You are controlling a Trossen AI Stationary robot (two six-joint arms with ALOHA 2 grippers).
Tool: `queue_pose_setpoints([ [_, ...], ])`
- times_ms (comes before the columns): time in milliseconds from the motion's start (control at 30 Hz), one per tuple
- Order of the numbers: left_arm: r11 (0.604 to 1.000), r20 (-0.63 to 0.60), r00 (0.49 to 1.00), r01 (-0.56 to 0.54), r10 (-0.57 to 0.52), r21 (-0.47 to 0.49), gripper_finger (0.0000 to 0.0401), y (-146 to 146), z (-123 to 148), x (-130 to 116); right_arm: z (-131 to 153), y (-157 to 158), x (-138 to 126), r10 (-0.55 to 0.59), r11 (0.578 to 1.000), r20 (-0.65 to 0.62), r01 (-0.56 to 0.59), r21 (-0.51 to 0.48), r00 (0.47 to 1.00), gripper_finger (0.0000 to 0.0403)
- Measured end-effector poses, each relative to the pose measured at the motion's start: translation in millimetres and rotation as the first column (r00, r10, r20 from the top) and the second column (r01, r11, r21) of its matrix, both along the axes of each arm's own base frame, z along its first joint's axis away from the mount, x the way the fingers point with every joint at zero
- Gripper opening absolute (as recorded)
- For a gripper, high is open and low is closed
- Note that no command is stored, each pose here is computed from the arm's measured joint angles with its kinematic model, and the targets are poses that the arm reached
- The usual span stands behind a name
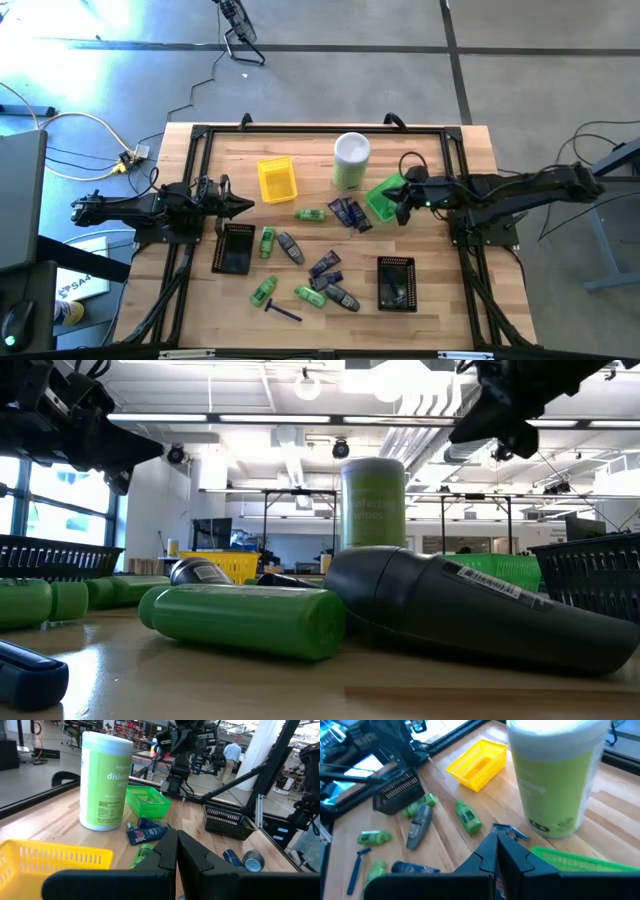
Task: Pick & Place Travel size toiletries
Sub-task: Put the shampoo bottle bottle into the green bin
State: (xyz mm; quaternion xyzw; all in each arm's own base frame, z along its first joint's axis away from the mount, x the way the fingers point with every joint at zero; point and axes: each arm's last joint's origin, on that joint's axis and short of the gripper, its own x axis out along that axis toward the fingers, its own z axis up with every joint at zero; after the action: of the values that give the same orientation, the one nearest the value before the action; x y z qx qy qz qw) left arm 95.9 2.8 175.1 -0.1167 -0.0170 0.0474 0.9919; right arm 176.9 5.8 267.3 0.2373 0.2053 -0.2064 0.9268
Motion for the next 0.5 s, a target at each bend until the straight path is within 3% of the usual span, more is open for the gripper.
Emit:
queue_pose_setpoints([
  [500, 0.997, 0.008, 1.0, 0.004, -0.004, -0.071, 0.0003, -0.1, 0.1, 0.0, 35.9, -6.0, -49.9, -0.035, 0.999, 0.27, 0.041, -0.016, 0.962, 0.0003],
])
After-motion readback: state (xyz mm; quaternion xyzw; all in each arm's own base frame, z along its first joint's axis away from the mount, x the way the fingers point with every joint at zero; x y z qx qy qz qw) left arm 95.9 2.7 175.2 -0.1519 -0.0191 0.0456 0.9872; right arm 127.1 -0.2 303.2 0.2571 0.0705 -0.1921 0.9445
